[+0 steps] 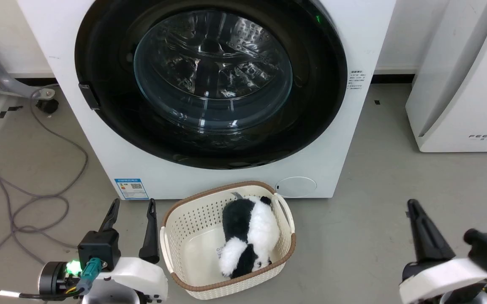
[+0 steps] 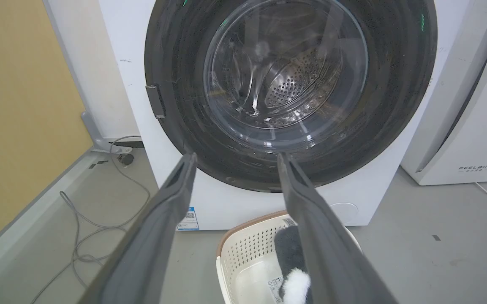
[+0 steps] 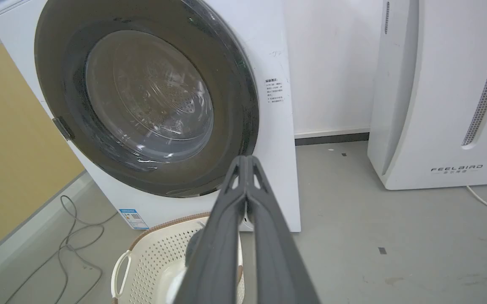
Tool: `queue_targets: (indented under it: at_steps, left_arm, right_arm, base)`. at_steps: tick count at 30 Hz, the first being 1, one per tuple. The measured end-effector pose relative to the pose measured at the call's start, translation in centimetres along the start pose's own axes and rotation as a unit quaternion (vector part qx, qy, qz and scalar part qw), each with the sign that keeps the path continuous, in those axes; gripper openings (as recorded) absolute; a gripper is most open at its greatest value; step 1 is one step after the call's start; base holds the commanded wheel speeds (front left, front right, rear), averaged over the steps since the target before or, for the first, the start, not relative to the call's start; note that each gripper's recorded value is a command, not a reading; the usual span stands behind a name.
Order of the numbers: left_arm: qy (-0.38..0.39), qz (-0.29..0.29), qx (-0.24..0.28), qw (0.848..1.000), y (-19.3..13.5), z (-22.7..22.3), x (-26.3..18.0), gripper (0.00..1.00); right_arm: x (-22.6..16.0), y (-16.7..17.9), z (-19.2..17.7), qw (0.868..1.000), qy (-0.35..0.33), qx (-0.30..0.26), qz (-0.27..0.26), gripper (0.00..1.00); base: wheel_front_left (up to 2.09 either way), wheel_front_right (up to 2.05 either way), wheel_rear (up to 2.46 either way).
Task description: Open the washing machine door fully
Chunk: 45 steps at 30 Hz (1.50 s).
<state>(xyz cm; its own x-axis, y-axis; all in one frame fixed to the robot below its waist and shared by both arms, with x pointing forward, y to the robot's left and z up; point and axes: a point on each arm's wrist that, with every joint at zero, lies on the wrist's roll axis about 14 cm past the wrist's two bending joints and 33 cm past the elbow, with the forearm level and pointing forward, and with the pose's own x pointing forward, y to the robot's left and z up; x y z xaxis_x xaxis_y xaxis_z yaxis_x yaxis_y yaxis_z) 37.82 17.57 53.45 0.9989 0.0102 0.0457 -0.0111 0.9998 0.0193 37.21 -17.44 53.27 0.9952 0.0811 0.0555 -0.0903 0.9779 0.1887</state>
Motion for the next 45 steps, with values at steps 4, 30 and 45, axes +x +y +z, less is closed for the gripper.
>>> queue_targets:
  at_steps: [4, 30, 45]
  left_arm:
    - [-0.002, 0.003, 0.0, 1.0, 0.1, 0.0, 0.1, 1.0]
    - [-0.01, 0.018, -0.009, 1.0, 0.7, -0.9, 3.3, 1.0]
    - [-0.009, 0.032, -0.013, 0.999, 1.3, -2.2, 5.2, 1.0]
  right_arm:
    - [0.8, -0.7, 0.4, 0.999, -0.012, 0.046, -0.011, 0.0]
    - [10.3, -5.8, 1.0, 0.962, -0.019, 0.268, -0.05, 0.0]
    - [18.7, -4.4, 1.8, 0.952, -0.011, 0.306, -0.015, 0.0]
  base:
    - [0.0, 0.0, 0.0]
    - [0.0, 0.0, 0.0]
    - [0.0, 0.0, 0.0]
